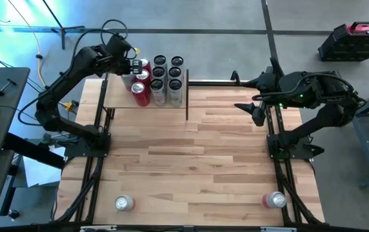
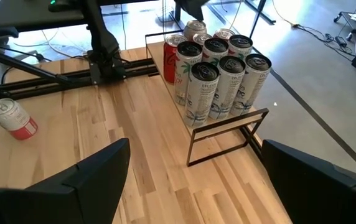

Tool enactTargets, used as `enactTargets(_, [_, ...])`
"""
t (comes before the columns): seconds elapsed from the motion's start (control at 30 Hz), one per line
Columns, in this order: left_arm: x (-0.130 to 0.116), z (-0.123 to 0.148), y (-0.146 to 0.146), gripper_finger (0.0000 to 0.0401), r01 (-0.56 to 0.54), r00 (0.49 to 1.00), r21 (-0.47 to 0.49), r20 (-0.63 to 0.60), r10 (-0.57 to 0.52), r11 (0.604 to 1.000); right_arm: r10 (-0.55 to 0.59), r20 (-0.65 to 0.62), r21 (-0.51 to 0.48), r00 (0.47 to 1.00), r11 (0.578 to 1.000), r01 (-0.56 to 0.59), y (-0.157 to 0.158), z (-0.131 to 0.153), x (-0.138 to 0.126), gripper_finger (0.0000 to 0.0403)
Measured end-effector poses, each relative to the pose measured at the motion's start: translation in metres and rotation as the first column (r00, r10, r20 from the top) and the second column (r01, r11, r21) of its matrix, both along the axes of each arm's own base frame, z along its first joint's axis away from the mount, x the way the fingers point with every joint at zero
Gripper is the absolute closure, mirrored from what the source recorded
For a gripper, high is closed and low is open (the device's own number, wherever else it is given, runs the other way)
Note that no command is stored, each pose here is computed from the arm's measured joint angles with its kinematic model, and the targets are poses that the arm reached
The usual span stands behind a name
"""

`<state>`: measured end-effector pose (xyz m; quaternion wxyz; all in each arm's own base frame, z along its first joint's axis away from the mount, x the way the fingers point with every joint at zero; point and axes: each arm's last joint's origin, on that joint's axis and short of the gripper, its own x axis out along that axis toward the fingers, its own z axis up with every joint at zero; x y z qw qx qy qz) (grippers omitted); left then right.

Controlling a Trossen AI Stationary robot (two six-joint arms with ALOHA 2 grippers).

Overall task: Place canned beverage on shelf
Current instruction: Put the top pink soda can on the shelf

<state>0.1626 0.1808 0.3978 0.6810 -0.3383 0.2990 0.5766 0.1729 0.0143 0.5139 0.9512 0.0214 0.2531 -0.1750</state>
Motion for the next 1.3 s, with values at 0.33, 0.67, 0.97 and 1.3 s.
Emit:
enactTargets(0.33, [0.011,-0.014,0.013,0.0401,-0.009,0.999,-0.038,-0.051,0.007,0.999,-0.018,0.013,0.030,1.000,0.999,0.017,0.000,0.000,0.000,0.0054])
enactTargets(0.67, [-0.001,-0.015,0.018,0.0401,-0.092,0.991,-0.037,-0.101,0.088,0.995,-0.018,0.013,0.031,1.000,0.999,0.018,0.000,0.000,0.000,0.0054])
enactTargets(0.97, [-0.012,-0.015,0.025,0.0401,-0.158,0.979,-0.013,-0.136,0.155,0.987,-0.018,0.013,0.030,1.000,0.999,0.017,0.000,0.000,0.000,0.0054])
enactTargets(1.3, [-0.020,-0.003,0.021,0.0401,-0.145,0.986,-0.016,-0.085,0.143,0.989,-0.039,0.023,0.045,0.999,0.998,0.038,0.000,0.000,0.000,0.0054])
